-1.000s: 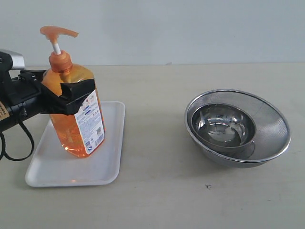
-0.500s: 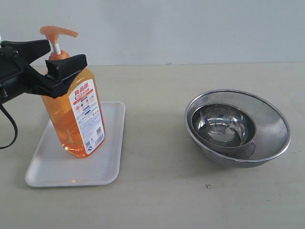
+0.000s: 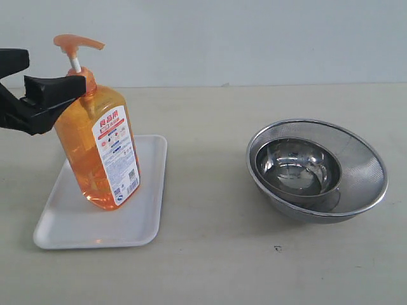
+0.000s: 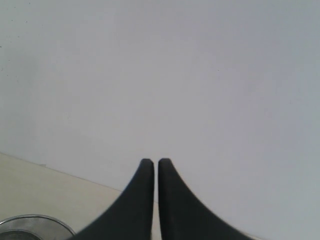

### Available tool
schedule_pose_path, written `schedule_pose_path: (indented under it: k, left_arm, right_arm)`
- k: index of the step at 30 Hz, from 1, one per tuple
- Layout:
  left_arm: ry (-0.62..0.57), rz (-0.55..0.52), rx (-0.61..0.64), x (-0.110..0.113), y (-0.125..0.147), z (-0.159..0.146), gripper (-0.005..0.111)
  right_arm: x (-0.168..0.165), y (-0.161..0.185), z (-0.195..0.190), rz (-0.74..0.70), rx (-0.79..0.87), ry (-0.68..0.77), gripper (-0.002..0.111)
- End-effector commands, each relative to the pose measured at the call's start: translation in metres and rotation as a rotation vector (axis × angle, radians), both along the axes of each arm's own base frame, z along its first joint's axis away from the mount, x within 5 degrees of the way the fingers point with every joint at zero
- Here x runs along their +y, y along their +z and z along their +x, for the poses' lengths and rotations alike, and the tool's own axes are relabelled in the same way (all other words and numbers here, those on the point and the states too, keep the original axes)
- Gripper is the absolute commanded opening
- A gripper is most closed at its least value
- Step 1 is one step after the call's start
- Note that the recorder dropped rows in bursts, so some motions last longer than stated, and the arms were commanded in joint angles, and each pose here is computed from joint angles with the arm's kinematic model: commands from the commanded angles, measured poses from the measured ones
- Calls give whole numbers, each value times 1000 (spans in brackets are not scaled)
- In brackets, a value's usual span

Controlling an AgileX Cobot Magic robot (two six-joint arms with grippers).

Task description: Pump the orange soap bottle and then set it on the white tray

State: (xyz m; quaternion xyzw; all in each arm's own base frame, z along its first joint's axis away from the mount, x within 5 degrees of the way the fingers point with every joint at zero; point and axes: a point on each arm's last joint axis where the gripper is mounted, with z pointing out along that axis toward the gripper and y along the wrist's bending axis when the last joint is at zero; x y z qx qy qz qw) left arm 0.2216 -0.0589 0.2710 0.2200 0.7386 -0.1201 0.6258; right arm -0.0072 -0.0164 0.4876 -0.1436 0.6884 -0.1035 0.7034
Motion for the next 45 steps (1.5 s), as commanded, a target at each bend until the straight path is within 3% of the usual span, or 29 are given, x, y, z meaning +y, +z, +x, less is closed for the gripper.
schedule_pose_path:
  k: [1,10,16,25,34,45]
  left_arm:
    - [22,-33,26,3,9,-15,86]
    - [18,-69,-99,6,38,-41,76]
    - [91,-43,-90,13,39,-45,66]
    - [95,-44,-103,14,42,-48,39]
    - [130,-30,-84,17,40,-47,5]
    - [183,-8,-54,22,37,-46,5]
  right_arm:
    - [-1,-1,-1,-2,-10,-4,0]
    - [-1,-1,-1,-2,-10,-4,0]
    - [-1,-1,-1,-2,-10,-4,0]
    - [-1,-1,-1,-2,-10,-4,0]
    - [0,1,-1,11,-31,3,0]
    - [7,7,-1,156,-79,90,0]
